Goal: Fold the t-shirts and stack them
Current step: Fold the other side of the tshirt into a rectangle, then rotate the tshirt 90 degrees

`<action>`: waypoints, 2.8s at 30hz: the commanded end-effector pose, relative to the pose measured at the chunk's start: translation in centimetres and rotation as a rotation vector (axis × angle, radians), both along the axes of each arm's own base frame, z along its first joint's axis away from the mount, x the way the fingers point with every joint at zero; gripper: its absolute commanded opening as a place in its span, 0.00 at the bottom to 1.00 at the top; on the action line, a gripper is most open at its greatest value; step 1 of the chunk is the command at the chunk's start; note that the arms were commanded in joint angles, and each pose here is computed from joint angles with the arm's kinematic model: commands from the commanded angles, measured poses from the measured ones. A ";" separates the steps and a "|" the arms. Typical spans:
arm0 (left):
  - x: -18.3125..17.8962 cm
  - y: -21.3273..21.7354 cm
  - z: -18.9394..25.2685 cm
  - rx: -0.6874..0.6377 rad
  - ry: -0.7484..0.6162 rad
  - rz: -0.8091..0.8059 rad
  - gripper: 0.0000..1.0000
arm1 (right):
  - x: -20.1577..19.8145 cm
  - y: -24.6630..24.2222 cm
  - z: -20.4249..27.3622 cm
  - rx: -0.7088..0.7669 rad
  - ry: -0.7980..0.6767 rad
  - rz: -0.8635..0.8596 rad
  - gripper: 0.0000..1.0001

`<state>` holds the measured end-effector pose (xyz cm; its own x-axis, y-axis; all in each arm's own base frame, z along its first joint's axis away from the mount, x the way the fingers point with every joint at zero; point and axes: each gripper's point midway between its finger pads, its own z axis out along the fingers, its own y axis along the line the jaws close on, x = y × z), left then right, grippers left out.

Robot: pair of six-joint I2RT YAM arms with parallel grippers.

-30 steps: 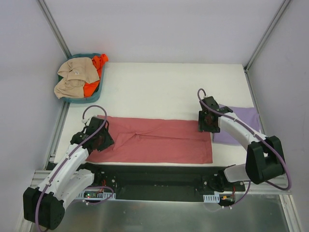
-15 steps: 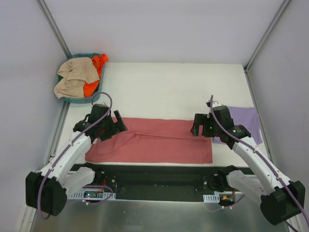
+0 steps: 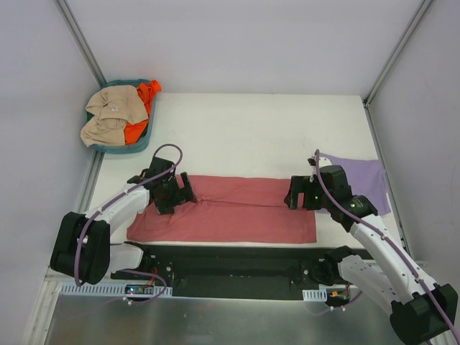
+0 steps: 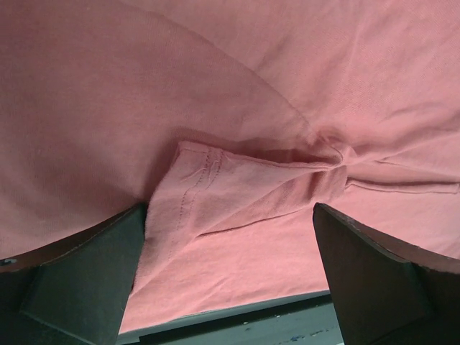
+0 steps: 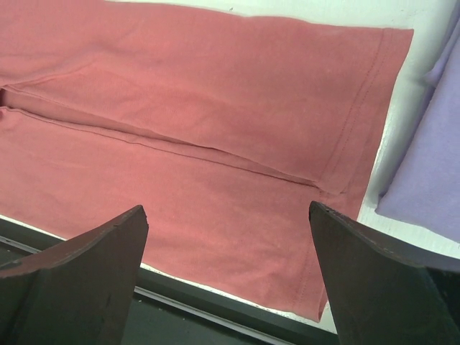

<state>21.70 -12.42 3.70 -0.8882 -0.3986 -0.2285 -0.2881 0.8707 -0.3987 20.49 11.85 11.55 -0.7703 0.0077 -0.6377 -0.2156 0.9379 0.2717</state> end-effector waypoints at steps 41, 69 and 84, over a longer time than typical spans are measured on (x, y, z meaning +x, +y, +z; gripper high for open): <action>2.1 -3.2 5.4 0.055 -0.220 0.027 0.99 | 2.9 2.1 -2.4 0.023 0.091 -0.028 0.96; 18.4 -4.6 -0.1 0.077 -0.078 0.089 0.99 | -4.0 1.8 -10.3 -0.035 0.387 -0.062 0.96; 32.2 -14.8 -0.2 -0.292 -0.099 -0.067 0.99 | -13.1 15.0 -7.7 0.103 0.412 0.323 0.96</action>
